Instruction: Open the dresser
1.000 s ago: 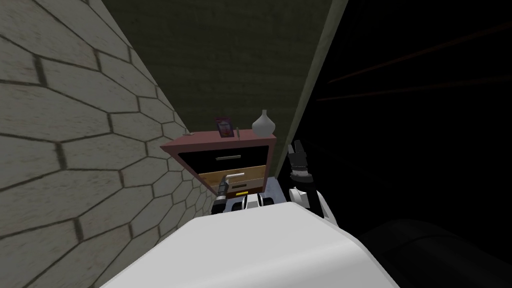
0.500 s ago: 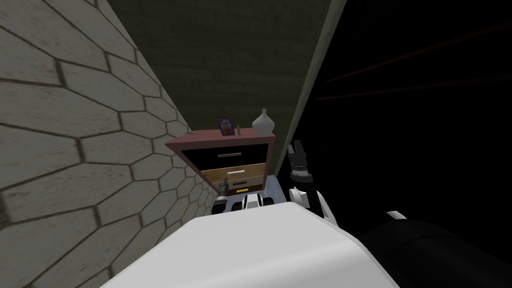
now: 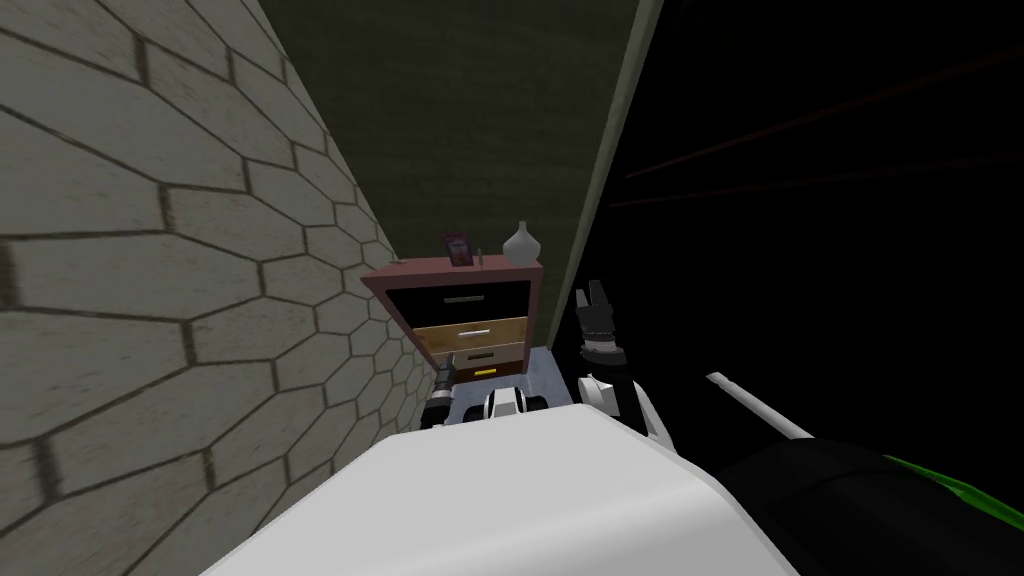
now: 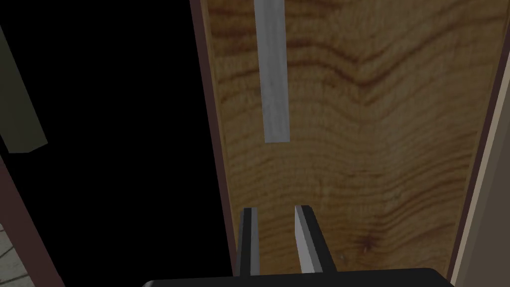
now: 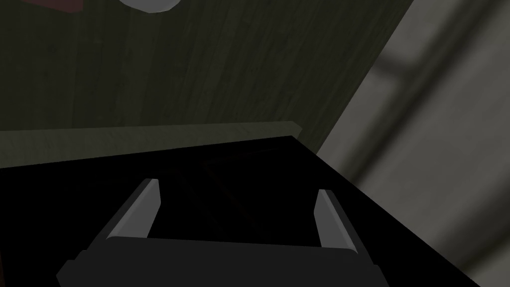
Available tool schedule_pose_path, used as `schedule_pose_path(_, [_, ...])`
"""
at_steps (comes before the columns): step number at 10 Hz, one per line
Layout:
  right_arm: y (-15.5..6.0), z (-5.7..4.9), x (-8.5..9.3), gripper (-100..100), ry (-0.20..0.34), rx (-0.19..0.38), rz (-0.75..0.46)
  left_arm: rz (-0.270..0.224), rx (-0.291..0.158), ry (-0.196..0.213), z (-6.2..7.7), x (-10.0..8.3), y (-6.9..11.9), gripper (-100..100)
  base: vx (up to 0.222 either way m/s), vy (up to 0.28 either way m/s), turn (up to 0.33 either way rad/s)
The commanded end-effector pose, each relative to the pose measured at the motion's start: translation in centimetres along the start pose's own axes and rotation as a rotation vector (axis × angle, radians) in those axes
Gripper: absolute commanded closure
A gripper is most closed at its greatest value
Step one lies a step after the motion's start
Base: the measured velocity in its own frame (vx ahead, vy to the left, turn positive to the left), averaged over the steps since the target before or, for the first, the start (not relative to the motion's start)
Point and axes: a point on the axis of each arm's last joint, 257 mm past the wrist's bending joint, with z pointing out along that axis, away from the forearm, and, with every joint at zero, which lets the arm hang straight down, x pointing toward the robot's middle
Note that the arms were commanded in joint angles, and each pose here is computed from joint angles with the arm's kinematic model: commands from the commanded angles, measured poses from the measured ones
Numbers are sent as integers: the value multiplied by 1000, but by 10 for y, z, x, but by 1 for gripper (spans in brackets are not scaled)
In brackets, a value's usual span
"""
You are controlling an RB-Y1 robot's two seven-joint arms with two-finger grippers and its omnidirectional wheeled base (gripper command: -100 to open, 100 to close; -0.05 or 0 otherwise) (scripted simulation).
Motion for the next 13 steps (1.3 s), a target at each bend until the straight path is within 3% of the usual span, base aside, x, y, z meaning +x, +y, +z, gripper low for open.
schedule_pose_path(1, [0, 0, 0, 0, 0, 0, 0, 47, 1, 13, 2, -19, -2, -100, 32, 0, 0])
schedule_pose_path(4, [0, 0, 0, 0, 0, 0, 0, 57, -1, 13, 18, -26, -7, -100, 90, 0, -4])
schedule_pose_path(8, [0, 0, 0, 0, 0, 0, 0, -27, -17, -8, 27, 4, -3, -100, 76, -7, -3])
schedule_pose_path(11, [0, 0, 0, 0, 0, 0, 0, -17, -16, -5, 42, 1, -10, -100, 35, -4, 1])
schedule_pose_path(12, [0, 0, 0, 0, 0, 0, 0, -17, -14, -5, 38, 1, -8, -100, 30, 1, -1])
schedule_pose_path(13, [0, 0, 0, 0, 0, 0, 0, -17, -16, -5, 38, 1, -8, 100, 6, 0, 0])
